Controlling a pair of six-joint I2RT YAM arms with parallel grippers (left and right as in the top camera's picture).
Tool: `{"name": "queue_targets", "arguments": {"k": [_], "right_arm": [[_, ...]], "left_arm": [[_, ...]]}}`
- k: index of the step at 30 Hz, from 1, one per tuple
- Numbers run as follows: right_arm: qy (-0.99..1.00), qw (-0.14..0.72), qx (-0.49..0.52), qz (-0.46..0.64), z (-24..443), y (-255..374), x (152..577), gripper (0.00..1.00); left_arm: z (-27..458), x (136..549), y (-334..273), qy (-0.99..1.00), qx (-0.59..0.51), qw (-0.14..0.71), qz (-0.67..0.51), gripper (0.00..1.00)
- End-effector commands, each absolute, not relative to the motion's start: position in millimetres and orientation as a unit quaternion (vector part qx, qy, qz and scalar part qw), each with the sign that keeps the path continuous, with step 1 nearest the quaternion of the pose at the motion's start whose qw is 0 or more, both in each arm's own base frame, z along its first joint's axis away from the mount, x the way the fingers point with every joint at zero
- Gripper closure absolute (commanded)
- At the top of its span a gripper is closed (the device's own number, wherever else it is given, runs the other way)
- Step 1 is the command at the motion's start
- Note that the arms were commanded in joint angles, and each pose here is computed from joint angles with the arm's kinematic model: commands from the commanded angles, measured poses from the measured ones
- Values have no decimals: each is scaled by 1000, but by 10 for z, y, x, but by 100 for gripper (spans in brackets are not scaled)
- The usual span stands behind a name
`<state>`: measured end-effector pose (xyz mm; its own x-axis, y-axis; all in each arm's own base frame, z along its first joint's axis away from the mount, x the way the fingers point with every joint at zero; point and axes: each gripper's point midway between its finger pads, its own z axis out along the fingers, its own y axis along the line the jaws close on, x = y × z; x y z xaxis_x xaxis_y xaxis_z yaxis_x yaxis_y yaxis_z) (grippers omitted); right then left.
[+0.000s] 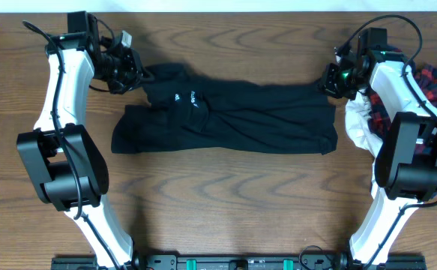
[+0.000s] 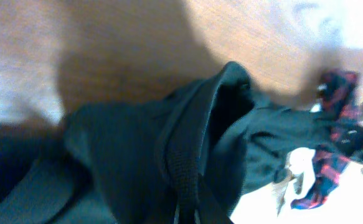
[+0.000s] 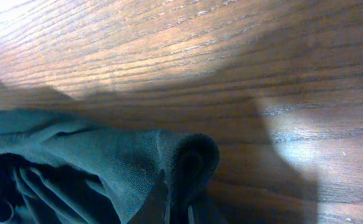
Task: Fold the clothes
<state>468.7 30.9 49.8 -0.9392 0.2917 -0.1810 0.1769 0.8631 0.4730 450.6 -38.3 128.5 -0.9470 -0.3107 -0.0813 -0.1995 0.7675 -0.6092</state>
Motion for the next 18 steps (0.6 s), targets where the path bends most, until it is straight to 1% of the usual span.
{"name": "queue_targets", "arguments": {"k": [1,6,7,10,14,16,18], "right_arm": [[957,139,116,225,607,248,4693,98],[959,140,118,218,596,228,4694,95],[959,140,118,216,594,221,4694,92],[961,136,121,210,579,199,4673,75],[961,133,121,210,575,200,4659,73],[961,133,122,210,574,197,4660,69],[962,133,123,203,565,174,4660,61]], "left_arm": [[1222,4396,-197,959,-116,90,-242,94],[1184,4335,-157,964,-120,78,-225,94],[1182,4319,-161,964,-121,75,-225,94],[1167,4261,-156,965,-124,62,-221,94],[1090,4155,-6,975,-132,44,-171,94],[1055,4073,73,980,-136,29,-144,94],[1031,3998,141,983,-139,15,-121,94]]}}
